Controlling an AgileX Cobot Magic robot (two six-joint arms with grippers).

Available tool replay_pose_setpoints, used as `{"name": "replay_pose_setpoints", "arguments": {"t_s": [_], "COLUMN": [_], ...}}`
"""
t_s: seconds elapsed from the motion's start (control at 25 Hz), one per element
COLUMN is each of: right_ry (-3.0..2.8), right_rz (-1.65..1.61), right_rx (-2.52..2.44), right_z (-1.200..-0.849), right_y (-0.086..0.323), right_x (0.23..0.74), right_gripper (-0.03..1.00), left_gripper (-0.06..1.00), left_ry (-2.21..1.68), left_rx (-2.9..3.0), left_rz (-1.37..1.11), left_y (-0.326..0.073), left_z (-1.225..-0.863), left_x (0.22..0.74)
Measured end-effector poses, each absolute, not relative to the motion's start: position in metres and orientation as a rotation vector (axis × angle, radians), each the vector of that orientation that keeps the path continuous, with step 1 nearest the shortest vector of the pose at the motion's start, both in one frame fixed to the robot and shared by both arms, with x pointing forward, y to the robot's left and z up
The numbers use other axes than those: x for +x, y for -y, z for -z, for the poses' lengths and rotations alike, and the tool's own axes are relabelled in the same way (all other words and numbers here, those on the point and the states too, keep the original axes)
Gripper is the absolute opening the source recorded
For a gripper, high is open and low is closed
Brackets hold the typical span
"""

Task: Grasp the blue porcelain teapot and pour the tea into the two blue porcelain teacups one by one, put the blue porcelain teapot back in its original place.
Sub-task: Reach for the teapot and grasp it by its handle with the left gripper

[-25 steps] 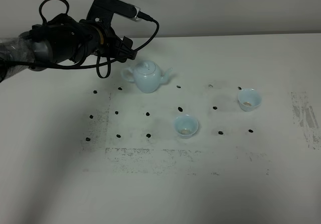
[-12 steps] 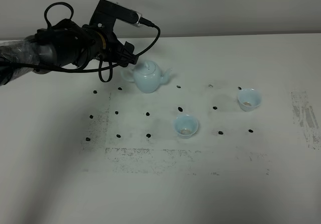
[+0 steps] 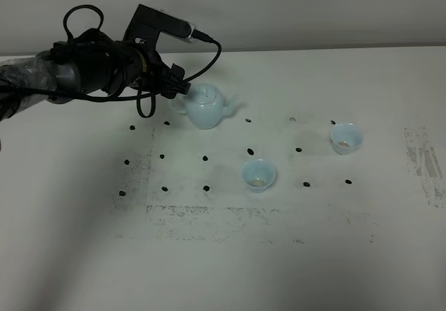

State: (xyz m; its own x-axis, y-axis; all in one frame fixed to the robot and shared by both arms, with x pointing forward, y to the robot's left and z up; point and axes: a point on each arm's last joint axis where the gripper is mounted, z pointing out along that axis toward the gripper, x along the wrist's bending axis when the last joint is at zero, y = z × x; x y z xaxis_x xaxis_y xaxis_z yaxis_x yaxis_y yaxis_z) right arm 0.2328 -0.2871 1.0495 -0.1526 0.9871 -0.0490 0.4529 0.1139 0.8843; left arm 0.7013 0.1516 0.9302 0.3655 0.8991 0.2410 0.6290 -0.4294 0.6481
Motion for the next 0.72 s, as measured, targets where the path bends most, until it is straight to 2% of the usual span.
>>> {"name": "replay_pose_setpoints", "arguments": {"t_s": [0.72], "right_ry": [-1.702], "right_rz": [-0.980], "right_rx": [1.416], "right_z": [-1.0495], "right_y": [0.2871], "right_x": [0.2328], "right_gripper": [0.48], "left_gripper": [0.72], "left_ry": [-1.434], "left_rx": [2.237], "left_rz": [-0.738], "left_y": [-0.1498], "left_z": [-0.9240], "left_x": [0.6924]}}
